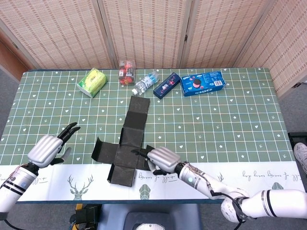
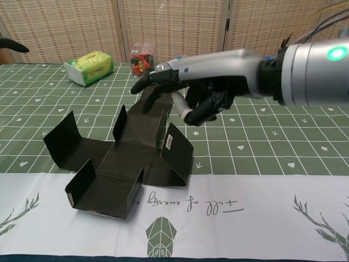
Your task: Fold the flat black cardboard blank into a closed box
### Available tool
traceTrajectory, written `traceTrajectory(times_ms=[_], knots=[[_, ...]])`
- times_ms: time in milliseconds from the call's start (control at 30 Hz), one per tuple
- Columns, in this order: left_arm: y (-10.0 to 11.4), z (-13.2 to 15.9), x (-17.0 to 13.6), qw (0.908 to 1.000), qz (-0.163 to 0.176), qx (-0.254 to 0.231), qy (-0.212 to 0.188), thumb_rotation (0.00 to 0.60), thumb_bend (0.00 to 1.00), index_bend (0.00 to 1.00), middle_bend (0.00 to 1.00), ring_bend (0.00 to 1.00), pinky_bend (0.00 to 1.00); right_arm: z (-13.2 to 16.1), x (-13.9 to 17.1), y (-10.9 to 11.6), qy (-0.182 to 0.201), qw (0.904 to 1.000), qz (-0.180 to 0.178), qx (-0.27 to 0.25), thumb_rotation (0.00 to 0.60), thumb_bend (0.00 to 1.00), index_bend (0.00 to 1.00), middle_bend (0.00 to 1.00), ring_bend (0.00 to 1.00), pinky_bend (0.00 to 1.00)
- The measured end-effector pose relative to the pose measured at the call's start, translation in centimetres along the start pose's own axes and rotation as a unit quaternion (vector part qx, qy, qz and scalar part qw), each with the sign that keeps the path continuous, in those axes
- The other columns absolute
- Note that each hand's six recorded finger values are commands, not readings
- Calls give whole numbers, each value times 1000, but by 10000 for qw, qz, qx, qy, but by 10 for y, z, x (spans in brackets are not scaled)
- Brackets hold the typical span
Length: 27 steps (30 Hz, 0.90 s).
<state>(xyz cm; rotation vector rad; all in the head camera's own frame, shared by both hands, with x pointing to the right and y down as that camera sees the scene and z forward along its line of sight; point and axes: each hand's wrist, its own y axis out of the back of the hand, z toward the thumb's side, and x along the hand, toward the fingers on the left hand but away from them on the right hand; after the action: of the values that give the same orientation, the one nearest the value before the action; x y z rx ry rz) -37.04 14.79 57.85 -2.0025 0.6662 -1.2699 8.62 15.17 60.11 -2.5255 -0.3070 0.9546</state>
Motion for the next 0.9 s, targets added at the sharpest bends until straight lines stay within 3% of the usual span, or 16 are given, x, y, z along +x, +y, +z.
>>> traceTrajectory(times_ms=[233, 467, 733, 900], knots=[[1, 4, -6, 10000, 8, 23, -38, 600, 565, 0, 5, 662, 863, -22, -32, 32, -390, 9987, -166, 269, 600, 1000, 37, 184, 843, 1000], [-2, 5, -17, 10000, -31, 49, -19, 600, 566, 0, 5, 662, 863, -32, -84, 48, -775, 9964, -103, 323, 600, 1000, 37, 202, 843, 1000], [-4, 0, -26, 10000, -70, 44, 34, 600, 565, 0, 5, 662, 863, -34, -135, 38, -1136, 9926, 186, 398, 600, 1000, 73, 224, 843, 1000], [-7, -1, -29, 9999, -125, 19, 41, 600, 565, 0, 5, 662, 863, -39, -147, 21, -1284, 9892, 424, 568, 600, 1000, 92, 240, 843, 1000]])
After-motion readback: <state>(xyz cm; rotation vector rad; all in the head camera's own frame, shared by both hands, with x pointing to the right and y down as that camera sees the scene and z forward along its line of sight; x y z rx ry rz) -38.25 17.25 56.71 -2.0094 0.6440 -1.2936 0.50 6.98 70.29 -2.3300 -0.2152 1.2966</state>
